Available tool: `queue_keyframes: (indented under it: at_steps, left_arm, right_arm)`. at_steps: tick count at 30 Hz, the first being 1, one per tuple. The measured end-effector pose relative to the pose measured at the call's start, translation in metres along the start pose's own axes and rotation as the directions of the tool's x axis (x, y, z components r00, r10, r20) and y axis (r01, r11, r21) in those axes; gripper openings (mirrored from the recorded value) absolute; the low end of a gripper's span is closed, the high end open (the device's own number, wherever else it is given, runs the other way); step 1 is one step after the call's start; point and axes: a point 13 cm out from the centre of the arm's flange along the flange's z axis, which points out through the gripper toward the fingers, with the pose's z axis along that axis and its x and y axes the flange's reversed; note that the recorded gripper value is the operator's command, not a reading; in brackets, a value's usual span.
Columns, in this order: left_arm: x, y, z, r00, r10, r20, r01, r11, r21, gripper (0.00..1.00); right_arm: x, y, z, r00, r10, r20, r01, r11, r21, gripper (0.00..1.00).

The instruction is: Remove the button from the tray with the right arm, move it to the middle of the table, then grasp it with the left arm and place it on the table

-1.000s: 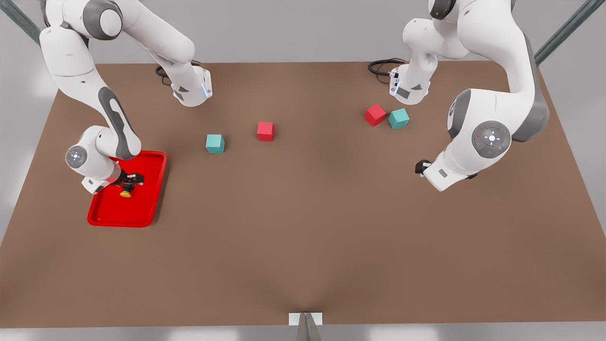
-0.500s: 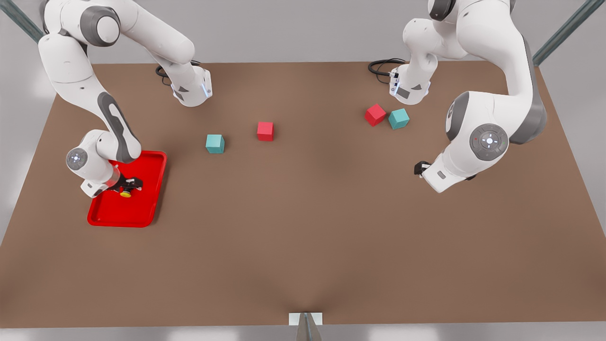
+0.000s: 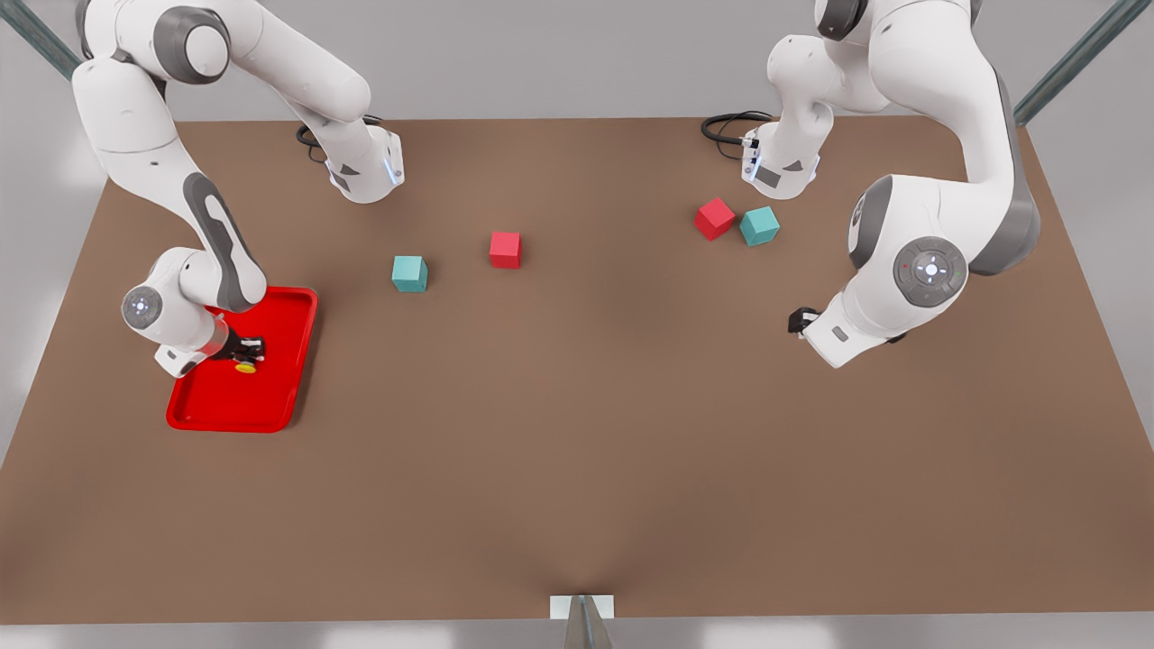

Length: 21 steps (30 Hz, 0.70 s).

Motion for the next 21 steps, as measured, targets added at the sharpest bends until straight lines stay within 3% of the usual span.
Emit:
queue_keyframes:
  at_steps: [5,8,11,16,21]
  left_arm:
    - [0.000,0.000,0.000,1.000,-0.001,-0.001,0.001,1.000,0.000,1.00]
    - [0.000,-0.001,0.001,1.000,0.001,-0.002,-0.001,1.000,-0.001,1.00]
    - [0.000,-0.004,0.001,1.000,0.004,-0.003,-0.004,1.000,-0.002,1.00]
    - [-0.001,-0.004,0.004,1.000,0.004,-0.006,-0.004,1.000,-0.003,1.00]
    - [-0.002,-0.004,0.005,1.000,0.004,-0.007,-0.004,1.000,-0.004,1.00]
  right_arm:
    - [-0.116,0.048,-0.140,0.988,-0.118,0.099,0.116,0.993,0.027,0.40]
    - [-0.150,0.177,-0.200,0.959,-0.265,0.097,0.269,0.963,-0.021,0.40]
    - [-0.141,0.330,-0.230,0.918,-0.392,0.054,0.395,0.916,-0.068,0.40]
    - [-0.129,0.543,-0.200,0.885,-0.465,-0.016,0.451,0.865,-0.219,0.40]
    - [-0.143,0.679,-0.118,0.940,-0.339,-0.019,0.329,0.923,-0.200,0.41]
